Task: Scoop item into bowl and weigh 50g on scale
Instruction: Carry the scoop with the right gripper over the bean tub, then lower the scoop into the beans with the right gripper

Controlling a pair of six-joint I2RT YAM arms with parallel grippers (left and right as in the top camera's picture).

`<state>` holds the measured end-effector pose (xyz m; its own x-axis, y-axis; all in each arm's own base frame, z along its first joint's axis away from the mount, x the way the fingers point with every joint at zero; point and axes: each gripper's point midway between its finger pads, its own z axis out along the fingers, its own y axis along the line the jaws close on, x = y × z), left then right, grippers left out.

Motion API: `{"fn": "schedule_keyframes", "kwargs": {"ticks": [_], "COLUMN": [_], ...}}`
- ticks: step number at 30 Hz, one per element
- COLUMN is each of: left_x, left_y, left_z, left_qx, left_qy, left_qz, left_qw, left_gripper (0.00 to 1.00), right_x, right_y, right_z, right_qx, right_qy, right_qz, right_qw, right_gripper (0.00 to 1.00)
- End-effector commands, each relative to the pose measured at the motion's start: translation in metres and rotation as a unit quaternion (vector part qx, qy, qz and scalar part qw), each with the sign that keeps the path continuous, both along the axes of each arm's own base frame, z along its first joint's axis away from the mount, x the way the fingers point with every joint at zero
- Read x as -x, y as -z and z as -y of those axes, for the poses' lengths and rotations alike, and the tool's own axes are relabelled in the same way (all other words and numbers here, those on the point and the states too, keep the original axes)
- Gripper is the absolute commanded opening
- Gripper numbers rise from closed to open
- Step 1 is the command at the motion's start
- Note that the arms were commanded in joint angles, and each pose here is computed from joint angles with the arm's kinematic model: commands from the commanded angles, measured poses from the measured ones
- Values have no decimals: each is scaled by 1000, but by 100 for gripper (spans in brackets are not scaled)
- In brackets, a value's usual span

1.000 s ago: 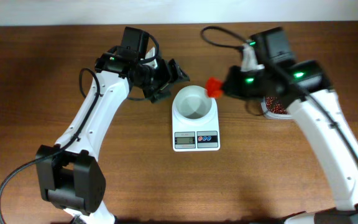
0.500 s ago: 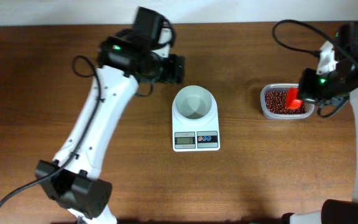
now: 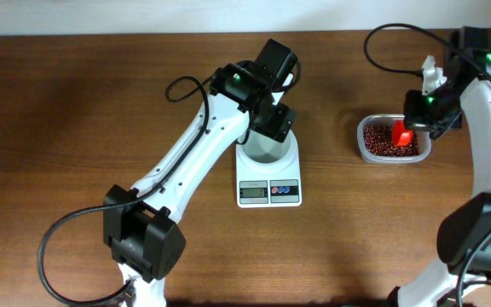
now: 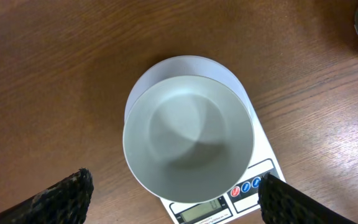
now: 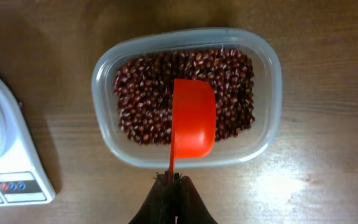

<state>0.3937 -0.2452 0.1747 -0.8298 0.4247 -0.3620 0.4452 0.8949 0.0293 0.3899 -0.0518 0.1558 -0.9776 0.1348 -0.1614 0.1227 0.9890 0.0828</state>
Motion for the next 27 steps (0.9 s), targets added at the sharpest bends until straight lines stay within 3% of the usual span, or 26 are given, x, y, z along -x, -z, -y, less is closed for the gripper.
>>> {"fn": "schedule_keyframes", "kwargs": {"ticks": [1, 7, 11, 14, 19, 22, 25, 27], "left_x": [-4, -5, -5, -5, -5, -5, -5, -5], "left_y": [5, 20, 20, 20, 20, 20, 20, 20], "left_z": [2, 3, 3, 3, 3, 3, 3, 3], "left_qx": [-16, -25, -25, -25, -25, -25, -25, -25], "left_qy": [22, 23, 23, 23, 22, 22, 22, 22], "left_qz": [5, -9, -9, -9, -9, -9, -9, -9], "left_qw": [1000, 999, 999, 999, 999, 999, 999, 999], "left_gripper": [88, 91, 95, 98, 100, 99, 100, 100], "right_x": [-5, -10, -17, -15, -13, -9, -10, -10], "right_y": [17, 44, 43, 43, 36, 38, 39, 39], "right_z": [3, 8, 13, 12, 10, 9, 9, 9], "right_qx": [4, 6, 8, 8, 1, -1, -1, -1], "right_qy": [-9, -15, -10, -10, -7, 1, 1, 1], "right_qz": [-19, -45, -31, -33, -37, -46, -43, -44], "right_qw": [1000, 999, 999, 999, 999, 999, 999, 999], "right_gripper": [4, 5, 19, 37, 49, 47, 34, 30]}}
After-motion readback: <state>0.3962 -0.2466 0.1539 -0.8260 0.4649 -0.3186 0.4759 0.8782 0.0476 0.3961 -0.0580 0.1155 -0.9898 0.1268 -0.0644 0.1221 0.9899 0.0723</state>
